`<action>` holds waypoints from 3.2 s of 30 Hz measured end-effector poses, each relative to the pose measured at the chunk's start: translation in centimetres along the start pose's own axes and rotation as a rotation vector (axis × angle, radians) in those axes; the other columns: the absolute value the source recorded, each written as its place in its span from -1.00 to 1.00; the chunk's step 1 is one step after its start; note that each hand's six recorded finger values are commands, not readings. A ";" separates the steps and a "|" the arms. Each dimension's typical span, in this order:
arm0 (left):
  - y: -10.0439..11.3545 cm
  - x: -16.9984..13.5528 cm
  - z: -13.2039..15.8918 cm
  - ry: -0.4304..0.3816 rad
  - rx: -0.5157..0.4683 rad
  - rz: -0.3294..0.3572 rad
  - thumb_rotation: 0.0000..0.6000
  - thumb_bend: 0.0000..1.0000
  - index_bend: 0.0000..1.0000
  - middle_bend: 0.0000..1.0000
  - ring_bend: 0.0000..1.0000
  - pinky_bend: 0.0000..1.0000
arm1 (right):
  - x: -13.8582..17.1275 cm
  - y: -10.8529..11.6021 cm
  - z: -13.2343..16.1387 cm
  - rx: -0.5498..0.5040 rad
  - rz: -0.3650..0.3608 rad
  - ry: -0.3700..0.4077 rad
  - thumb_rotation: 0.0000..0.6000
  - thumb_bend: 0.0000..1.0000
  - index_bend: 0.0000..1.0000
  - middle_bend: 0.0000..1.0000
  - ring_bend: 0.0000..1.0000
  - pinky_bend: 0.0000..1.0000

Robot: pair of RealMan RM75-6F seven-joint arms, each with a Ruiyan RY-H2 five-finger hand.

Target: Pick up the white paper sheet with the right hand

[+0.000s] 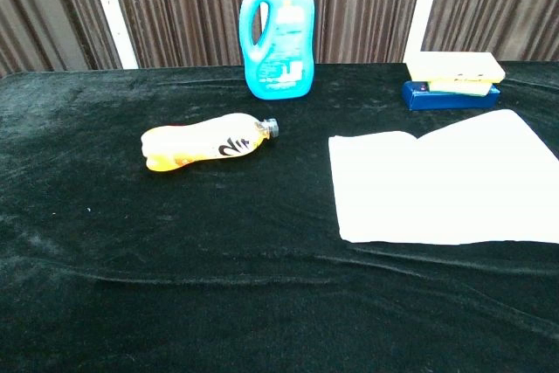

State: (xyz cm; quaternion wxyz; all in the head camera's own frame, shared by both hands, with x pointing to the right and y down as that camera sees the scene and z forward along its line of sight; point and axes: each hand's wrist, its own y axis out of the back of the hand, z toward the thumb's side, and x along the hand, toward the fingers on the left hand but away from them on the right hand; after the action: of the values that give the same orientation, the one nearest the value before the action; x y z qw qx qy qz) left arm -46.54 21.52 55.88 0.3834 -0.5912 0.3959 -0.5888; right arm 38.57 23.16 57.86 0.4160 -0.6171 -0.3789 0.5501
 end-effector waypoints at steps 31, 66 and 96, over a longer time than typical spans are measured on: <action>0.3 0.5 -0.2 0.010 -0.012 0.003 1.00 -0.48 -1.00 -1.00 -1.00 -1.00 | -2.8 -0.9 5.8 -0.062 0.056 0.110 1.00 -0.61 -1.00 -1.00 -1.00 -1.00; 0.8 1.1 -2.3 0.092 -0.033 0.010 1.00 -0.48 -1.00 -1.00 -1.00 -1.00 | -9.6 -12.6 20.3 -0.188 0.274 0.067 1.00 -0.60 -1.00 -1.00 -1.00 -1.00; 0.7 1.2 -2.1 0.092 -0.037 0.010 1.00 -0.48 -1.00 -1.00 -1.00 -1.00 | -10.9 -13.7 18.5 -0.108 0.160 0.027 1.00 -0.27 -1.00 -1.00 -1.00 -1.00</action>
State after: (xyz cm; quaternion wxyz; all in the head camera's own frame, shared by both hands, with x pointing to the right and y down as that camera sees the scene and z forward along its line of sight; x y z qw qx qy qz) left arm -48.64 20.16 55.72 0.3569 -0.5684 0.4270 -0.6060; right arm 18.82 19.84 73.64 0.3418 -0.6744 -0.3519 0.5517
